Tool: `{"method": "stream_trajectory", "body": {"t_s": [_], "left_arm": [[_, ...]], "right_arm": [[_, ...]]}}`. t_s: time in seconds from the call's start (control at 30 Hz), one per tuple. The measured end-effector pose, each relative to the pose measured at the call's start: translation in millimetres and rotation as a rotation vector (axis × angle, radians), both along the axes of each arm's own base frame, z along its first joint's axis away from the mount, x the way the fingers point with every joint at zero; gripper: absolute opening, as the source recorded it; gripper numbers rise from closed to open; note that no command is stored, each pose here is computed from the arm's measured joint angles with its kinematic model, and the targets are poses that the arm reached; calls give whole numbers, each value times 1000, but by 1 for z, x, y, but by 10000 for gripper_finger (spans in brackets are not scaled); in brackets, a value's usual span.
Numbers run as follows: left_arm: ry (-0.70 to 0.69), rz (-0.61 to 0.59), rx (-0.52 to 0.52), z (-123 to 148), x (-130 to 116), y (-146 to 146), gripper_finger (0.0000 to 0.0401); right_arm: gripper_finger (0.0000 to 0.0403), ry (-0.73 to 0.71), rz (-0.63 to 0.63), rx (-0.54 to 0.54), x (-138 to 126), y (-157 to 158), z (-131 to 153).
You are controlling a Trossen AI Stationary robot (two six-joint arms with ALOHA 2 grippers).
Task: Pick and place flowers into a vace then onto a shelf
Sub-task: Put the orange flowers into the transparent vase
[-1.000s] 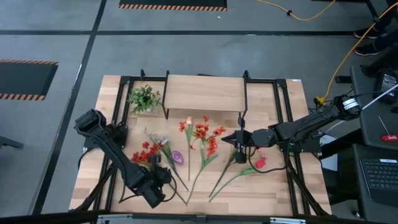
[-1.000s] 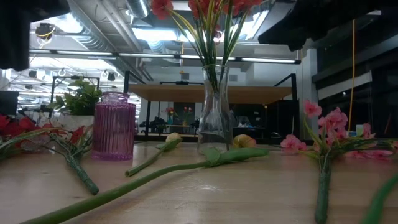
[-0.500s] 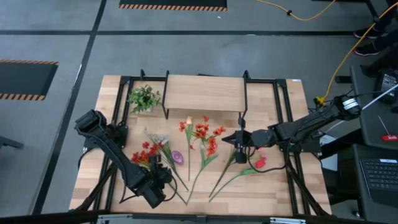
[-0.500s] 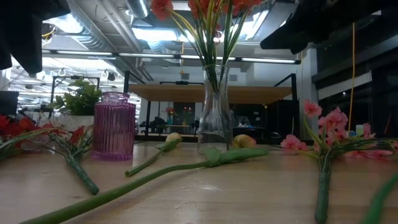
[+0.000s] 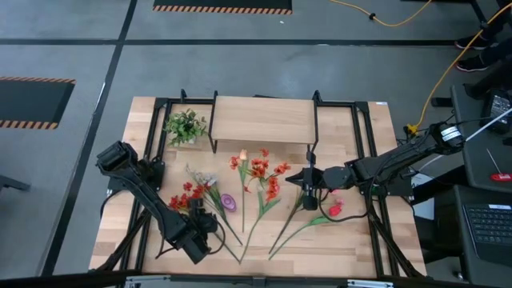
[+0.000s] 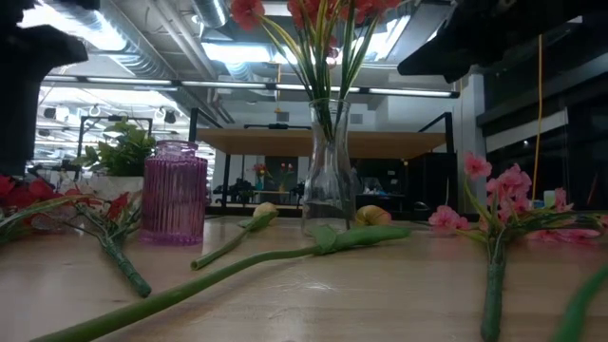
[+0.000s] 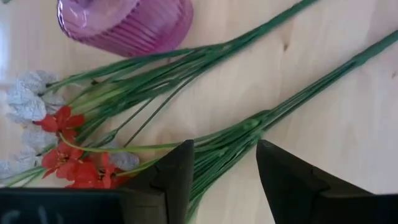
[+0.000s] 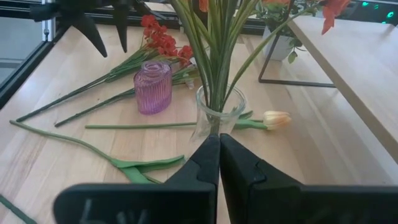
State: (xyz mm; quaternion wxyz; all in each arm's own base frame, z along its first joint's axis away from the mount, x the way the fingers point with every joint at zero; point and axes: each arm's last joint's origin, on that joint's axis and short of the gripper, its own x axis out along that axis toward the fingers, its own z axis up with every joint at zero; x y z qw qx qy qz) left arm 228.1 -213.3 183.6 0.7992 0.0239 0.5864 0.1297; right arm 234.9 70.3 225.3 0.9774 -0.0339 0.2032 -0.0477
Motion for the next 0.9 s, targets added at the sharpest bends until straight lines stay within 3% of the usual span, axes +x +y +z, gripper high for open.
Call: {"method": "stream_trajectory", "body": {"t_s": [0.27, 0.57, 0.9], "left_arm": [[16, -24, 6, -9, -3, 3, 165], [76, -264, 75, -19, -6, 6, 164], [101, -284, 33, -22, -5, 3, 159]], "right_arm": [[16, 0, 0, 0, 0, 0, 0], [16, 0, 0, 0, 0, 0, 0], [16, 0, 0, 0, 0, 0, 0]]}}
